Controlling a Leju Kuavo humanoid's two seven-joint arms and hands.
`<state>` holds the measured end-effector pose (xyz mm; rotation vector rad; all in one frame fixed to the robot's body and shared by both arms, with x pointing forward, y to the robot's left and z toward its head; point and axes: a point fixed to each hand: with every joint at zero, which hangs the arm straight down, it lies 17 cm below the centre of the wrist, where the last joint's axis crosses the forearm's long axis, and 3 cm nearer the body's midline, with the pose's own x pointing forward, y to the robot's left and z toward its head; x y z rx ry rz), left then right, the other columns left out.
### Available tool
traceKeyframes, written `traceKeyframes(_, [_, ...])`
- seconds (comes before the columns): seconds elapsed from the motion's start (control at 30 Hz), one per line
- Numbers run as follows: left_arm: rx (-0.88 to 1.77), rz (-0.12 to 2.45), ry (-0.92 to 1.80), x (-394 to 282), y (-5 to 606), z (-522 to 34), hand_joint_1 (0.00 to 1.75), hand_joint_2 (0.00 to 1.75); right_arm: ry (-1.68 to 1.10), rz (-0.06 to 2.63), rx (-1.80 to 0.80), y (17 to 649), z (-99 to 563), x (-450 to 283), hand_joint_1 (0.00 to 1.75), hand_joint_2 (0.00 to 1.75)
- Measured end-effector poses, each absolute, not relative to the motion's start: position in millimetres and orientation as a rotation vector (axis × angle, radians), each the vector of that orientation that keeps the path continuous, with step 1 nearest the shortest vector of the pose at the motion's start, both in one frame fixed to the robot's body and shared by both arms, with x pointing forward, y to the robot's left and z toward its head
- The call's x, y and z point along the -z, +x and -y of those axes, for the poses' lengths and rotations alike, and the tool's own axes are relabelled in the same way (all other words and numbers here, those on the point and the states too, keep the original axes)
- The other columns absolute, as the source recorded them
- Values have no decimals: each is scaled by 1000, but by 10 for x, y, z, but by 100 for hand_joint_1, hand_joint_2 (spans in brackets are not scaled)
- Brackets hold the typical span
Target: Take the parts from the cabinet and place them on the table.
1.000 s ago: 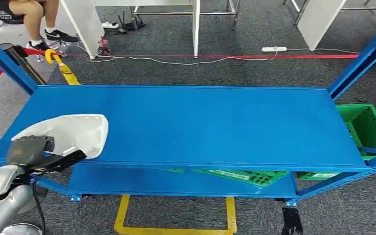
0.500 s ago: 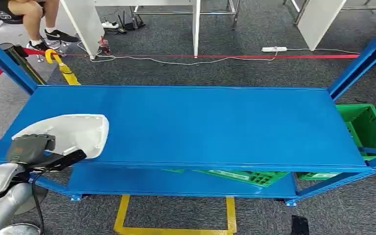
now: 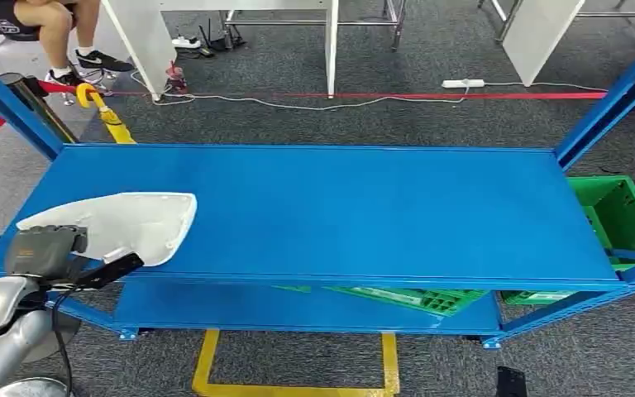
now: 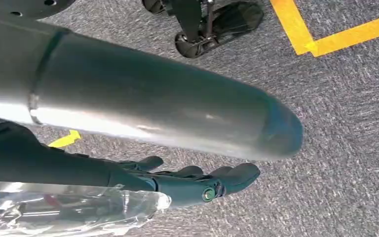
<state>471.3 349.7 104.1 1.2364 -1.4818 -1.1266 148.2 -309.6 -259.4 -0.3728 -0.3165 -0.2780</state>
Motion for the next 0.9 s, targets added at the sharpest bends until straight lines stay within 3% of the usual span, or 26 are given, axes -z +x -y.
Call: traceKeyframes(0.9, [1133, 1529, 1302, -1165, 4696, -3489, 175, 175, -354, 328, 268, 1505, 3067, 2596, 0, 0])
